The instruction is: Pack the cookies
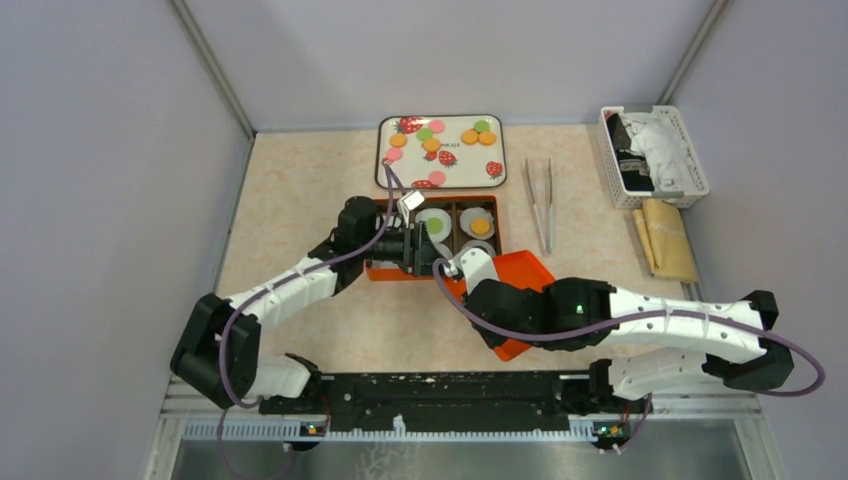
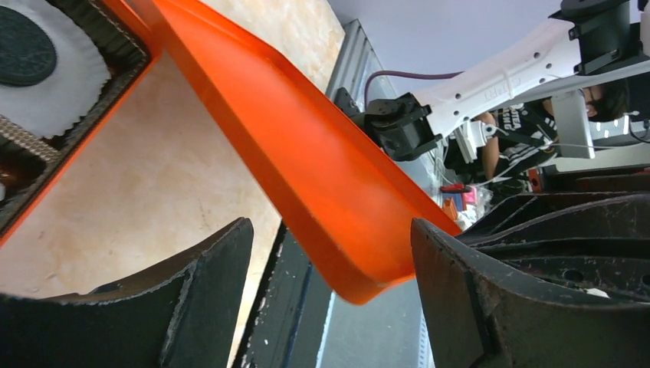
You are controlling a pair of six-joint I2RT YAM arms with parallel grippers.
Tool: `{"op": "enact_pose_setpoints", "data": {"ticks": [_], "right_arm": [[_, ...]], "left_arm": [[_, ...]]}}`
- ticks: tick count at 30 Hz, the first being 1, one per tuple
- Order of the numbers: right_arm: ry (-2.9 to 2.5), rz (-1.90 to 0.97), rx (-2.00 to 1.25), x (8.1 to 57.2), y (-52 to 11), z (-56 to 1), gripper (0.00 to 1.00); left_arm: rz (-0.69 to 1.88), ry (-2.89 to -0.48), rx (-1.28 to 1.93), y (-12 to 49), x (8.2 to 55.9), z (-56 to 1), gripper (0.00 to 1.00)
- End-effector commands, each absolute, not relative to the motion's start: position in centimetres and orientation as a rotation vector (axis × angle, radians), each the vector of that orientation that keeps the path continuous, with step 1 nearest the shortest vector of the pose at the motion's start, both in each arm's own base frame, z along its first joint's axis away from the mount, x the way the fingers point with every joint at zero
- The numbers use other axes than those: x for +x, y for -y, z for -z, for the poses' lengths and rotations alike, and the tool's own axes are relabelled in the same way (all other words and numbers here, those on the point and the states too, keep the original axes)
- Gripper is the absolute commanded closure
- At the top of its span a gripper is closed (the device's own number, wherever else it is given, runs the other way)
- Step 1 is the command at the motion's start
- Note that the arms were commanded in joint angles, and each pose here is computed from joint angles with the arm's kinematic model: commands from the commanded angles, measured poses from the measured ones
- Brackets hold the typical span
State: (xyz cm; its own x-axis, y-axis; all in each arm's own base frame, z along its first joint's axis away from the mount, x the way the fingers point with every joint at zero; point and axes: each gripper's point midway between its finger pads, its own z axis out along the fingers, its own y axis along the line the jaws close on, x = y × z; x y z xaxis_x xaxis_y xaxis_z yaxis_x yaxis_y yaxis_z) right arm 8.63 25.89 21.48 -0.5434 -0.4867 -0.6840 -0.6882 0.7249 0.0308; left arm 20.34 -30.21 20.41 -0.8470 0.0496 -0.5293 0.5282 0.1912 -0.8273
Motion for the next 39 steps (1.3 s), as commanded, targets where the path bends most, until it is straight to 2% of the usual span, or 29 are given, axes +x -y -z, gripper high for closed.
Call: {"op": "enact_pose_setpoints", "data": {"ticks": [1,7,15,21,26,30,32,39], "right_arm": [[-2.115,-0.468,-0.883,9.5,-28.3,-24.9,1.00],[-2.077,-0.501,-0.896,9.5,-29.2,-25.5,1.00],[-2.028,-0.558,-0.964,8.4,-31.2,-26.9,1.00],[-2.026,-0.508,-1.043,7.2,-32.2,-25.6,1.00],[-2.062,-0.455,-1.080,6.9,-31.6,-23.6,1.00],[-2.075,-0.429,-1.081,7.0,-30.9,-23.1,1.00],[-2.077,-0.423,-1.075,7.1,-30.7,-23.0,1.00],[-2.091,-0.296,-1.035,8.3,-29.0,-22.5,1.00]], "left_arm": [[1.776,-1.973,0.637,31.5,19.7,-23.2,0.18],[1.813,-2.052,0.663,32.3,17.9,-22.2,0.22],[1.849,-2.113,0.700,33.7,16.4,-20.2,0.42],[1.885,-2.147,0.723,34.6,15.7,-19.0,0.50],[1.893,-2.186,0.753,34.7,15.0,-18.0,0.68],[1.880,-2.206,0.734,34.8,14.7,-17.7,0.86],[1.879,-2.206,0.723,35.0,14.6,-17.7,0.99],[1.840,-2.242,0.652,35.3,14.9,-18.0,1.00]]}}
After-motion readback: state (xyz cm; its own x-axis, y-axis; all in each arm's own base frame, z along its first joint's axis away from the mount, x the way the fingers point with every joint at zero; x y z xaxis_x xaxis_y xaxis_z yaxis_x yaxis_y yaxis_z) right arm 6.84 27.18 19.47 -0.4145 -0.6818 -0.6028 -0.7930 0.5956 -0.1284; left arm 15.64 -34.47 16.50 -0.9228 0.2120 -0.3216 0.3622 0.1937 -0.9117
